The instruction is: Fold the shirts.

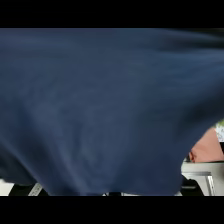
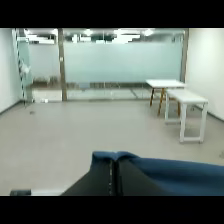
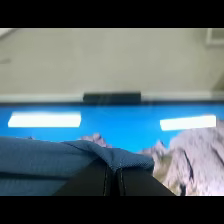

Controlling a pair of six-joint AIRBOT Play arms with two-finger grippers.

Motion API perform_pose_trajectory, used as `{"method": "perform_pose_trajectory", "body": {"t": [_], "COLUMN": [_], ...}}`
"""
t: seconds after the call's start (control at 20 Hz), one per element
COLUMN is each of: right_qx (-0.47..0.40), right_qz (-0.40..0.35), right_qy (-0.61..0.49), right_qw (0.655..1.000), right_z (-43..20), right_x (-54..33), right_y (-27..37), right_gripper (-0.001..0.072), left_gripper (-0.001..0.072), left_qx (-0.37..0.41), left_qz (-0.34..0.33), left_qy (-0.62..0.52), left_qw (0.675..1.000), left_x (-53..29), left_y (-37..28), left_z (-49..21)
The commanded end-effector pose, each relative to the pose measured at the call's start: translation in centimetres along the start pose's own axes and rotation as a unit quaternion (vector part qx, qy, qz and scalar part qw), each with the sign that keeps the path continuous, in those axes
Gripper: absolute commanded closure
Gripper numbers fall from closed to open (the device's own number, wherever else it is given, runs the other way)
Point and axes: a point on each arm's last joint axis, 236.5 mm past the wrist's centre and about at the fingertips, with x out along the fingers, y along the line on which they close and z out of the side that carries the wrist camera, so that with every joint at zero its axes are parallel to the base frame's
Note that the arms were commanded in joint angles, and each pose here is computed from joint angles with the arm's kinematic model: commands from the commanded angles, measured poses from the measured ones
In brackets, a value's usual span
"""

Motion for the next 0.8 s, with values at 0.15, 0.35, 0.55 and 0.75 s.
{"method": "perform_pose_trajectory", "body": {"t": [0.15, 0.35, 0.55, 0.75], "right_qx": [0.021, 0.050, 0.095, 0.164], "right_qz": [-0.040, -0.035, -0.056, -0.050], "right_qy": [0.271, 0.346, 0.372, 0.433], "right_qw": [0.961, 0.936, 0.922, 0.885], "right_z": [-14.7, -23.5, -28.8, -34.6], "right_x": [17.1, 27.1, 31.8, 33.2], "right_y": [-5.0, -6.4, -7.5, -6.1], "right_gripper": [0.0642, 0.0642, 0.0642, 0.0642], "left_gripper": [0.0680, 0.0679, 0.0679, 0.0677], "left_qx": [-0.032, -0.097, -0.124, -0.144], "left_qz": [0.015, 0.024, 0.031, 0.005], "left_qy": [0.225, 0.240, 0.262, 0.375], "left_qw": [0.974, 0.966, 0.957, 0.916], "left_x": [9.1, 15.0, 20.0, 20.5], "left_y": [2.3, 3.0, 2.9, -1.0], "left_z": [-21.4, -31.5, -38.8, -49.0]}}
